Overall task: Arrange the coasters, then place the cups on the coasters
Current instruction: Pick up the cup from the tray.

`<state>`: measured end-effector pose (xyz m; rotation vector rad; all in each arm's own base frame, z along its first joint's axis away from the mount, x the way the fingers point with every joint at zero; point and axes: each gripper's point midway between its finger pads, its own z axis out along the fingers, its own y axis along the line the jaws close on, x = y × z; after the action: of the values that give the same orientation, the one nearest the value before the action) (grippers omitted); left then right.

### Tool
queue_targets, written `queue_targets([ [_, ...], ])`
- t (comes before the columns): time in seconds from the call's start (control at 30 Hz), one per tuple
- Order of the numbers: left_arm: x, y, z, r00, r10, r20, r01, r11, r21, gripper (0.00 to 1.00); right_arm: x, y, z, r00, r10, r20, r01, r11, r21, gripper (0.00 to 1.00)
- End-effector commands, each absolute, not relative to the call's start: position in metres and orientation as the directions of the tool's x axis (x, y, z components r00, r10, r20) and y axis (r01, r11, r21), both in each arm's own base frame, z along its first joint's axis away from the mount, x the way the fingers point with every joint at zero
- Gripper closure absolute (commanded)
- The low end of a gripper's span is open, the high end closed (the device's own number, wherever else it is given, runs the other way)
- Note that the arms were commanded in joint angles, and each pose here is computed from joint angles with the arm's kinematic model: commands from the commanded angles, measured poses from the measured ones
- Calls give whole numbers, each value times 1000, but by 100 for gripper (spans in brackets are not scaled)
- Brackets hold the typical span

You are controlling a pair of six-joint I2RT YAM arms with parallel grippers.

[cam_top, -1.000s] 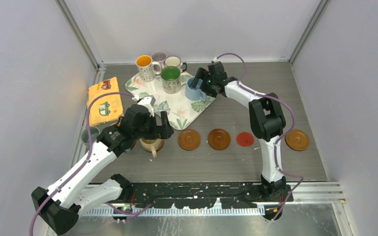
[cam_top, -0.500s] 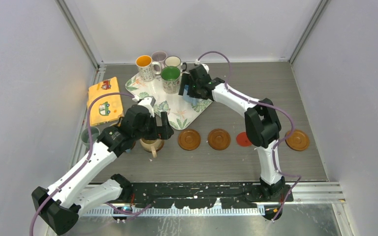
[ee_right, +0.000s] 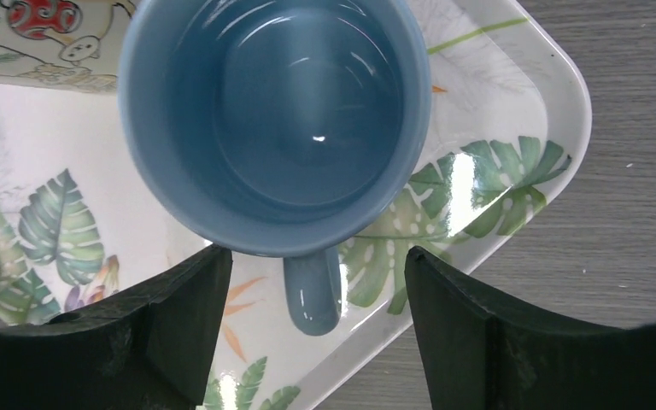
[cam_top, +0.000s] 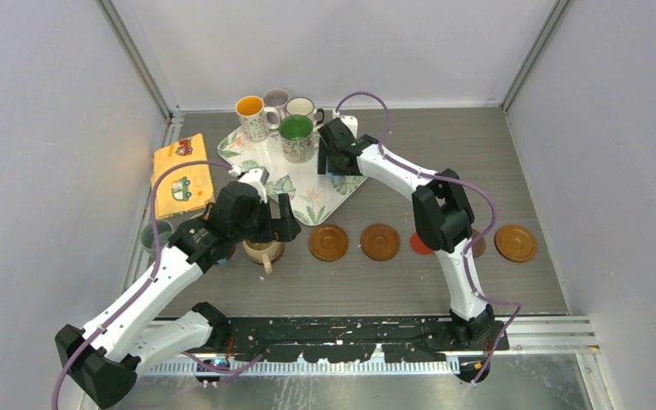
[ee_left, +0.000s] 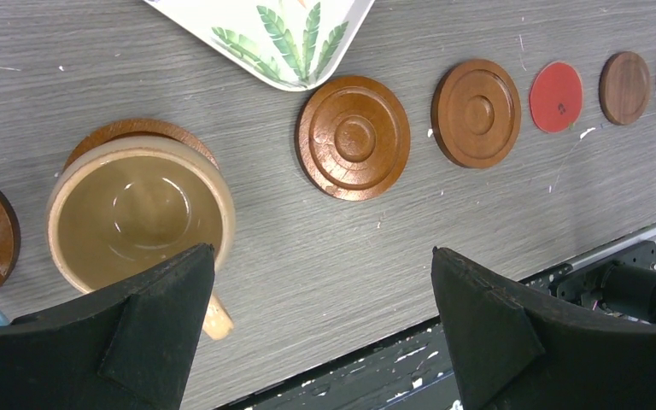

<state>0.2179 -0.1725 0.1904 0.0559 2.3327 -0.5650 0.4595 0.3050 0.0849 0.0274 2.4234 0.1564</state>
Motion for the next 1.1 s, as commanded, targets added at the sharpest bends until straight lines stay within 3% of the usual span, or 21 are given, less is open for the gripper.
queue_targets([
  [0.0, 223, -172, 196, -720, -134, -681, 194, 903, -382, 0, 465, 303, 90, -726, 45, -687, -24, 996, 90, 23],
  [0.67, 225, -167, 195, -723, -135, -678, 173, 914, -366, 0, 470, 309, 75, -700, -8, -714, -50, 998, 38, 63],
  [0.93, 224, -163, 198, -715, -143, -684, 158, 920, -358, 0, 470, 309, 86, -689, -8, -725, -55, 998, 42, 98],
  [1.07, 225, -160, 198, -712, -150, -687, 146, 924, -352, 0, 469, 309, 97, -676, -2, -737, -59, 997, 51, 99],
])
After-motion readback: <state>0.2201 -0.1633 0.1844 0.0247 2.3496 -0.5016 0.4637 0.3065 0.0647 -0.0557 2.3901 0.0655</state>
